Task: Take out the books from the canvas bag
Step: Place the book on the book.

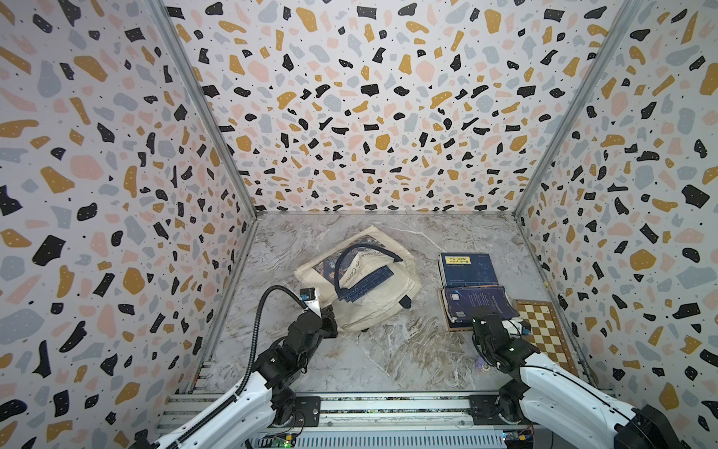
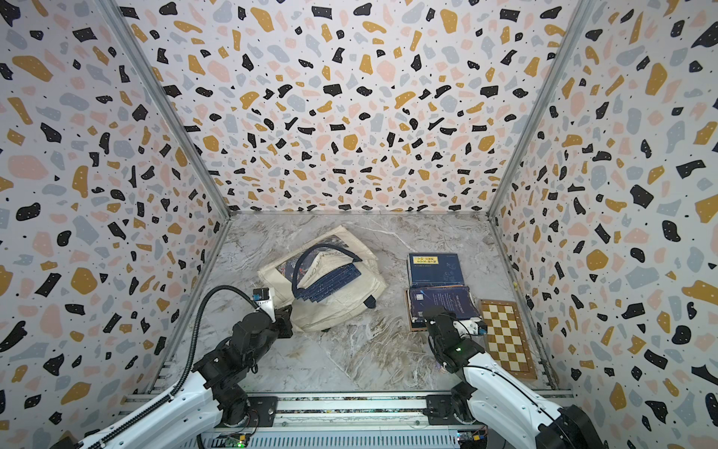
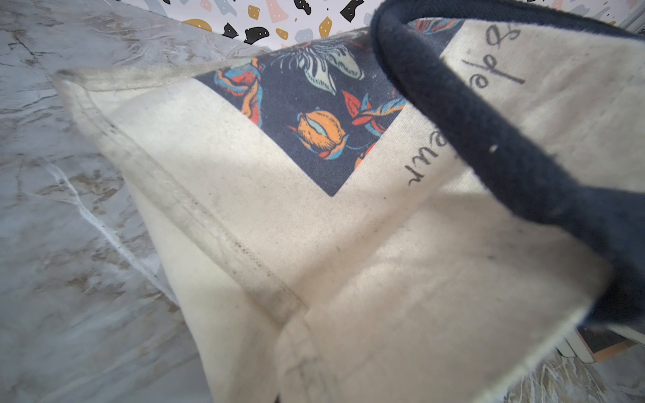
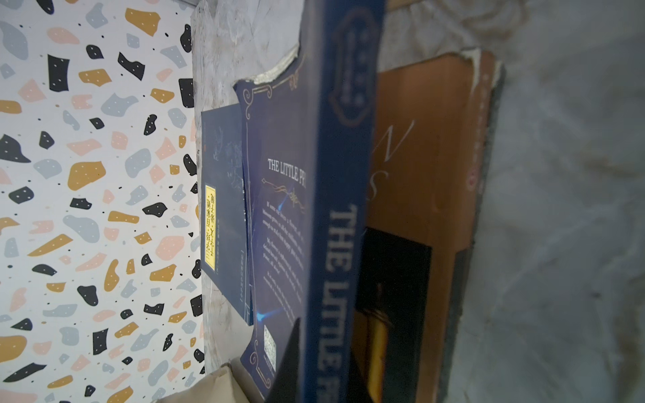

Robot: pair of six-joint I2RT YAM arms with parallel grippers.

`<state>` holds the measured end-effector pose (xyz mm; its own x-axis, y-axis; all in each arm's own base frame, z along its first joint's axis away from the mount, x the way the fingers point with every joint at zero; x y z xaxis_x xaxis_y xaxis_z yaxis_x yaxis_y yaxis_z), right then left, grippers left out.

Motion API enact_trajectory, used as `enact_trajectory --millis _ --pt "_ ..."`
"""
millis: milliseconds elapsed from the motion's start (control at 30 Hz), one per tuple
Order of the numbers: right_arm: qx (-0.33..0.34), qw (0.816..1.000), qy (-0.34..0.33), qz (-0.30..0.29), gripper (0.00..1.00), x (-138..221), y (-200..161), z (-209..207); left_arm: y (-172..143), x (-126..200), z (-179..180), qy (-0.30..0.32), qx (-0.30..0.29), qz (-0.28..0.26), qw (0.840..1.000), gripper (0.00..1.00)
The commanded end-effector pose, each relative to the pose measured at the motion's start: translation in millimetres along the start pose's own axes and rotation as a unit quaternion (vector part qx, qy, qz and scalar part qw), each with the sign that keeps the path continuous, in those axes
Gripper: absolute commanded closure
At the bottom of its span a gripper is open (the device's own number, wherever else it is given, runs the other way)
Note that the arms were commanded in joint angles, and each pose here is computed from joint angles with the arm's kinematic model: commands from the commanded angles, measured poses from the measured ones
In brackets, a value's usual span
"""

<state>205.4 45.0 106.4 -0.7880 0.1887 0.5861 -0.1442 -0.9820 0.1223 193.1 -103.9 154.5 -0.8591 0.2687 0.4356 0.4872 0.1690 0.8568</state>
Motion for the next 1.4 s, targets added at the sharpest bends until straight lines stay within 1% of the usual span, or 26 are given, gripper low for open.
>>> enact_trajectory --millis 0,200,300,333,400,467,600,700,800,1067,1167,1267,1367 --pt "0.015 1.0 0.007 0.022 1.0 -3.3 -5.0 5.8 15.7 2.6 -6.2 -0.008 0.005 -0.023 1.0 1.0" --pt "0.033 0.998 -0.007 0.052 1.0 -6.2 -9.2 2.4 15.2 2.5 -5.9 -0.007 0.004 -0.023 1.0 1.0" --pt "0.036 0.998 -0.02 0.051 1.0 -4.2 -6.0 -3.7 15.5 2.4 -6.1 -0.008 0.004 -0.023 1.0 1.0" --pt "0.035 0.998 -0.018 0.049 0.97 -3.9 -4.8 -5.3 15.9 2.6 -6.1 -0.008 0.004 -0.023 1.0 1.0" --pt "0.033 0.998 -0.019 0.048 0.88 -3.9 -3.2 -9.4 15.2 2.1 -6.3 -0.008 0.004 -0.022 1.0 1.0" --pt "0.035 0.998 -0.019 0.048 0.81 -3.5 -2.5 -10.4 15.1 1.6 -6.5 -0.008 0.003 -0.021 1.0 1.0" --pt "0.035 0.998 -0.02 0.05 0.6 -0.6 -2.0 -8.3 15.4 1.3 -6.7 -0.008 0.002 -0.02 1.0 1.0" --pt "0.031 0.998 -0.014 0.057 0.48 2.6 -2.8 -3.0 15.2 1.4 -6.9 -0.008 0.002 -0.019 1.0 1.0" --pt "0.033 0.998 -0.013 0.059 0.39 7.2 -2.6 3.9 15.6 1.5 -7.0 -0.008 0.001 -0.019 1.0 1.0" --pt "0.035 0.996 -0.04 0.066 0.18 19.6 -0.9 12.9 15.9 0.9 -7.9 -0.01 0.001 -0.017 1.0 1.0" --pt "0.038 0.996 -0.049 0.068 0.12 25.2 0.5 16.3 15.6 1.0 -7.8 -0.009 0.0 -0.016 1.0 1.0" --pt "0.046 0.995 -0.047 0.073 0.09 30.0 0.8 21.9 16.1 1.4 -7.9 -0.01 0.001 -0.017 1.0 1.0" --pt "0.06 0.994 -0.042 0.08 0.08 34.2 0.0 28.3 16.3 1.5 -8.2 -0.011 0.001 -0.018 1.0 1.0"
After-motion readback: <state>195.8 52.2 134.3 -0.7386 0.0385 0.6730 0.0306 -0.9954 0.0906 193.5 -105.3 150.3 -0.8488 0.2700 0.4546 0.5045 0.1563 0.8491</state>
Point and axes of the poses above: each gripper's point midway between its finger pads, its own x axis back along the fingers, its own z axis along the line the jaws close on, y = z × x, the point moved 6 cm from there along x, back along the fingers, and after that the axes turned 5 degrees about -x, right-handed, at the moved point
